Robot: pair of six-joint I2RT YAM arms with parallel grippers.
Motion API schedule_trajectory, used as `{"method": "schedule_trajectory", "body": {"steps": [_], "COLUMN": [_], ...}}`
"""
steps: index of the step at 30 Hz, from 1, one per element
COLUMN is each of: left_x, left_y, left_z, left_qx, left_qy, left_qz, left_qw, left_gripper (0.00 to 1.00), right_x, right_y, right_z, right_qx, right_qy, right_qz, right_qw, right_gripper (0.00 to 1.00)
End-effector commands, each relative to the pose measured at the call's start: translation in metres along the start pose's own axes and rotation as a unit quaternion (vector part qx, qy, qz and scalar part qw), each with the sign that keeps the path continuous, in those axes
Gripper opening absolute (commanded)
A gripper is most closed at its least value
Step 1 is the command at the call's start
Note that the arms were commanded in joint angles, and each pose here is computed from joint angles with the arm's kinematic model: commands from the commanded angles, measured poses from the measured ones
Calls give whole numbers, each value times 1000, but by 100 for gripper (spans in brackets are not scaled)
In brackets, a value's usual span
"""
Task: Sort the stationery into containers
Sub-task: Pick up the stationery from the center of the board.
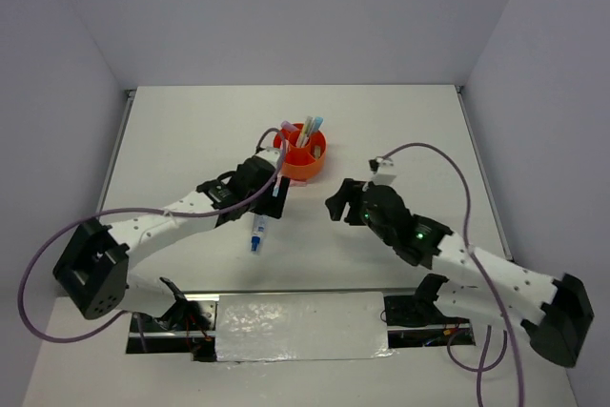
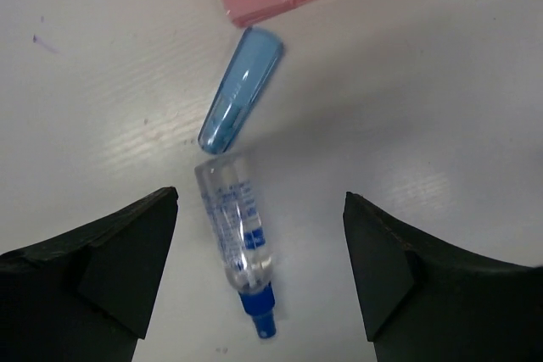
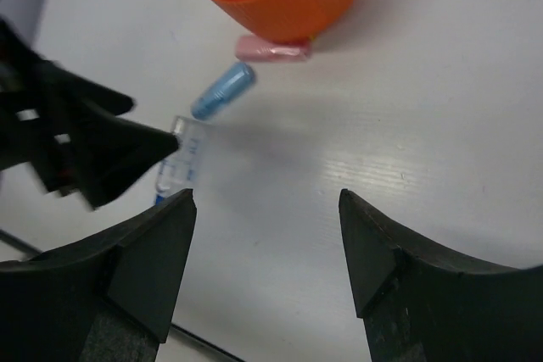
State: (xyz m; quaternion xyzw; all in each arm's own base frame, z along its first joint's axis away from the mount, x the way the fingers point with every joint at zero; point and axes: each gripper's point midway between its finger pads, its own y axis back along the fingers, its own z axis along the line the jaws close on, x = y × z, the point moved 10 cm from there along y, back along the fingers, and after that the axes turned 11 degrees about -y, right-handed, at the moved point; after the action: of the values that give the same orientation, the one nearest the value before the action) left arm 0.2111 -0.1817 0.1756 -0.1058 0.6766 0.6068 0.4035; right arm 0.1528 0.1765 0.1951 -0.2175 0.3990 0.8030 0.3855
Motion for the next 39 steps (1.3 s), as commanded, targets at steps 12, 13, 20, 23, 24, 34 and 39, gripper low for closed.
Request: {"method": "schedule_trajectory", "body": {"steps": [12, 13, 20, 23, 24, 34, 39], "left_x": [-36, -37, -26, -18, -11, -5, -6], "left_y": [-86, -89, -105, -106, -106, -110, -109], "left_z": [7, 8, 6, 4, 4, 3, 2], "left_qx": [19, 20, 35, 45, 47, 48, 49], "left_qy": [-91, -89, -92, -86, -84, -71, -71], "left_qz": [-27, -29, -9, -5, 3, 4, 2], "left_qw": [995, 995, 995, 995, 995, 996, 996], "left_gripper": [74, 73, 66, 59, 59, 45, 37], "right_x": [-23, -23, -26, -29, -30, -31, -33], "right_y": [78, 78, 79, 81, 82, 86, 91], "right_z": [-25, -24, -15, -13, -12, -11, -12], "right_qx": [-46, -45, -60, -67, -68, -78, -81], "right_qy": [-8, -3, 8, 7, 8, 4, 2], "right_qz": [-55, -51, -37, -39, -40, -40, -45], "right_qw": [997, 998, 998, 997, 997, 996, 996], "right_gripper": [76, 76, 76, 75, 75, 74, 74]}}
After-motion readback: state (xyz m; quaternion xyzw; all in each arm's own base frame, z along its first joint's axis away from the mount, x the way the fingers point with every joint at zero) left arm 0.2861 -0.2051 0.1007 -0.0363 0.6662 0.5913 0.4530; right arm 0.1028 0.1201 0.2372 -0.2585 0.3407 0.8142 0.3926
